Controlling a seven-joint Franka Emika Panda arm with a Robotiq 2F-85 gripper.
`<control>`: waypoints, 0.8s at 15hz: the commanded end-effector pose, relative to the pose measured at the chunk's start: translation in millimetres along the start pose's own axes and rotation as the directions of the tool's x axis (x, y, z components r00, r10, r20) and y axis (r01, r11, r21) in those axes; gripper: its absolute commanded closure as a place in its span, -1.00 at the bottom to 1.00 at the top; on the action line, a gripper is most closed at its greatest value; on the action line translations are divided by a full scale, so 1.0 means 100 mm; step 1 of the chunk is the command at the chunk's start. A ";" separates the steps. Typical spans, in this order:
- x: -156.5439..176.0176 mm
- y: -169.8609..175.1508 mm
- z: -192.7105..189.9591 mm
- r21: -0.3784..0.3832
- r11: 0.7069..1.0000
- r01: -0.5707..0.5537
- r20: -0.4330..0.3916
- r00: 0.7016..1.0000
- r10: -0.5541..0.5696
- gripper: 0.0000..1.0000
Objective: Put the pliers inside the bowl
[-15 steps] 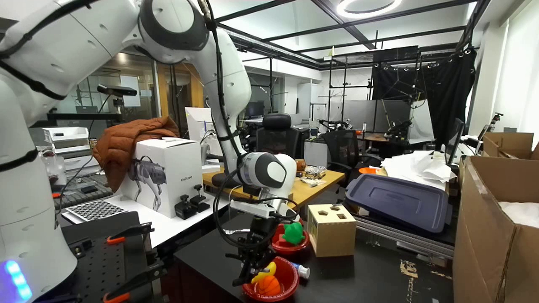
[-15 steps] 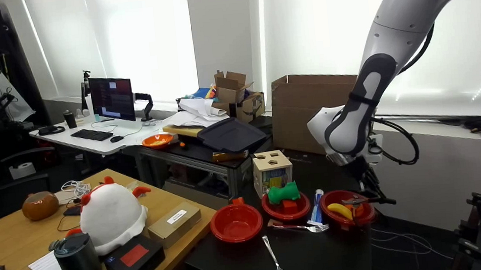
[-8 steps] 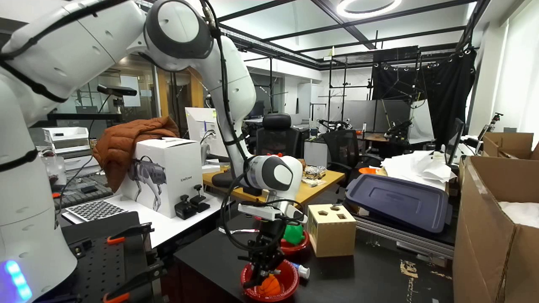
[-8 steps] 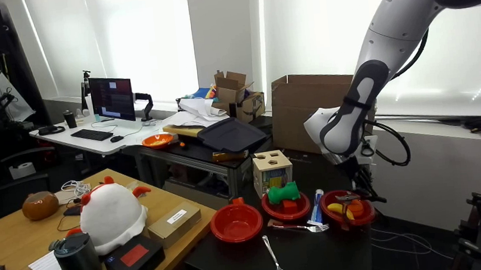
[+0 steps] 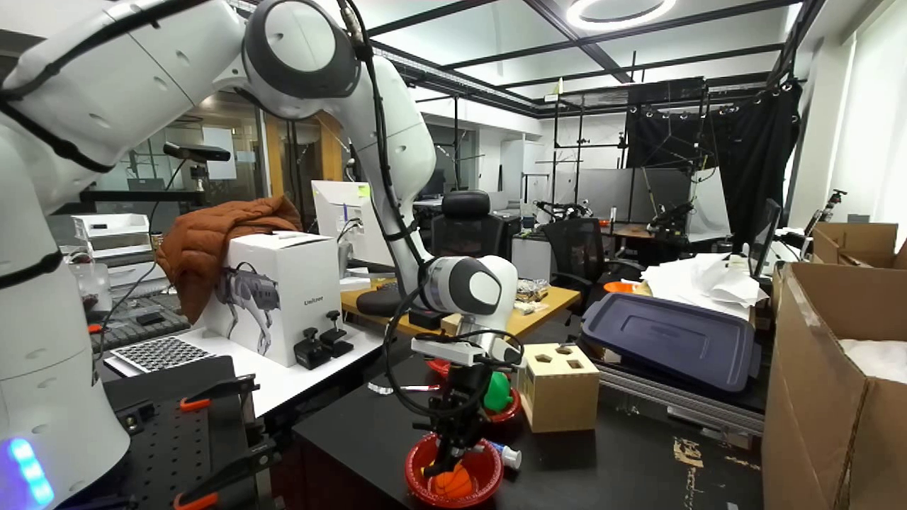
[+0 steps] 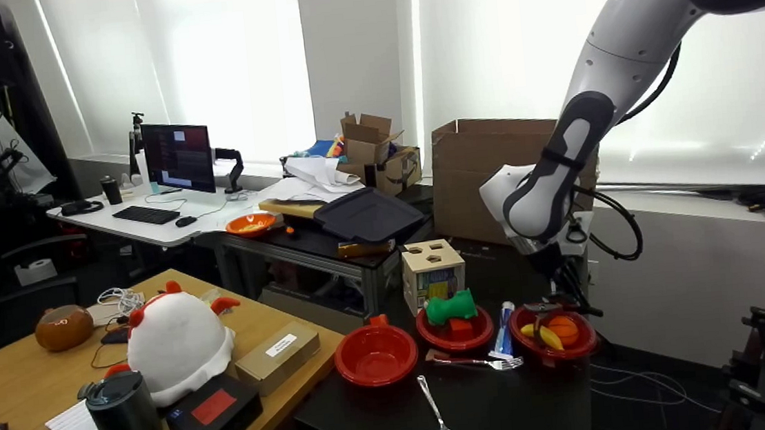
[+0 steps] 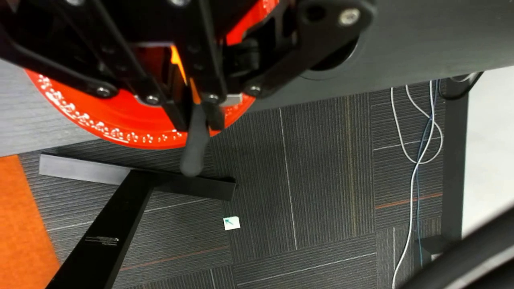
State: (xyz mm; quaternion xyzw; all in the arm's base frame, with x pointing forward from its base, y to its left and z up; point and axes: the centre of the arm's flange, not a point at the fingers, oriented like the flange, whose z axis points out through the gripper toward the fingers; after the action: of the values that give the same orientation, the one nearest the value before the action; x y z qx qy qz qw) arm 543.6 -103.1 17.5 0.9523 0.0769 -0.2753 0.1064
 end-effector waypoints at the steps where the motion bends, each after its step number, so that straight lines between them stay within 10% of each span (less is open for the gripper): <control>1: 0.02 -0.05 -0.03 0.028 0.999 0.031 0.009 0.999 -0.031 0.92; 10: 0.00 0.17 0.02 0.033 0.999 -0.027 0.018 0.999 0.026 0.92; 11: -0.01 0.17 0.02 0.033 0.999 -0.012 0.016 1.000 0.011 0.61; 12: -0.01 0.17 0.02 0.044 0.999 0.002 0.017 1.000 -0.003 0.91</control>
State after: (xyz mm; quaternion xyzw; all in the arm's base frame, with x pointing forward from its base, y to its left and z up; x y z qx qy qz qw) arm 542.2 -117.4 11.8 0.9533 0.0642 -0.2780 0.0990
